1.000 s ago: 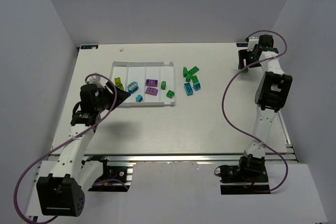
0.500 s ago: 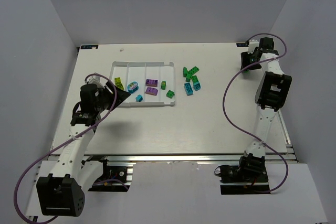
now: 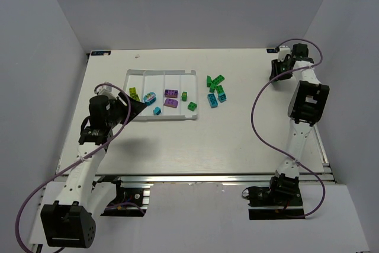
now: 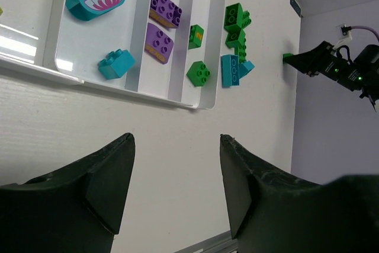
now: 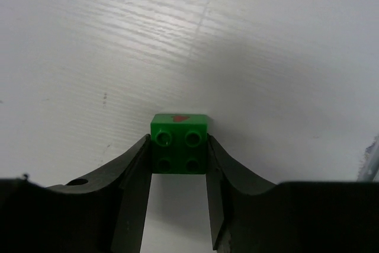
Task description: Sort the legos into containers by color
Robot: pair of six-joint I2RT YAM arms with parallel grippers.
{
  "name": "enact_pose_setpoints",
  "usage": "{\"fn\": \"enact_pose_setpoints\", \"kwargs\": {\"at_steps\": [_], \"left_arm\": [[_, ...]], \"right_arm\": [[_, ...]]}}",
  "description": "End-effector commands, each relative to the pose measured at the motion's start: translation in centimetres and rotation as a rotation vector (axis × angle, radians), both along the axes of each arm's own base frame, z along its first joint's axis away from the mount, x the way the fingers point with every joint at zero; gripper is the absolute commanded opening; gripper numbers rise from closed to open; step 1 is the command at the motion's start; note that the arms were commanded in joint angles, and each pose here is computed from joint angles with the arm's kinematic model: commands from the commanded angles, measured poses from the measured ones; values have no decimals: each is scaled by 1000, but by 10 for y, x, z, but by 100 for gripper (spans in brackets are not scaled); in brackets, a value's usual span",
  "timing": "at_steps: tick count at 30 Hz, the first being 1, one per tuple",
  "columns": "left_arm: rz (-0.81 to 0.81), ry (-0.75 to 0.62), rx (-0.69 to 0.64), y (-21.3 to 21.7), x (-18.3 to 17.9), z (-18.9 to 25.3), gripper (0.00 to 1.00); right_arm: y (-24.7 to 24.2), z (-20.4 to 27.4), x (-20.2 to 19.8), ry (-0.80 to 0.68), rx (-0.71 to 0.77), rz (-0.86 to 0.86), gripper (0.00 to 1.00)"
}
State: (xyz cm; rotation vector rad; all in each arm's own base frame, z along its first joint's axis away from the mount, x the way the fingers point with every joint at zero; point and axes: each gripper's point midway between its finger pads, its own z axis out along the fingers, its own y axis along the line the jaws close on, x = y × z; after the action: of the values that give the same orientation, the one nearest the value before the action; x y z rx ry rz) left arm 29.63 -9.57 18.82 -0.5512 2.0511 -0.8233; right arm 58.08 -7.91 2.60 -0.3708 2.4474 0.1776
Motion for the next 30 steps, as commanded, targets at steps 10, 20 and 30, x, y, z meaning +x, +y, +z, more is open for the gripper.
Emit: {"fn": "enact_pose_setpoints", "kwargs": {"at_steps": [10,20,30], "left_arm": [[-7,-84,-28,-4,-1,21,69],[-6,-98,-30,-3,-11,23,69],[9,-86,-19,1,-30,18,70]], "right_arm": [[167,160,-85,-275,328,600,0],[343,176,-162,-203,413,948,0],[414,101,-171,-54,262,937,0]]}}
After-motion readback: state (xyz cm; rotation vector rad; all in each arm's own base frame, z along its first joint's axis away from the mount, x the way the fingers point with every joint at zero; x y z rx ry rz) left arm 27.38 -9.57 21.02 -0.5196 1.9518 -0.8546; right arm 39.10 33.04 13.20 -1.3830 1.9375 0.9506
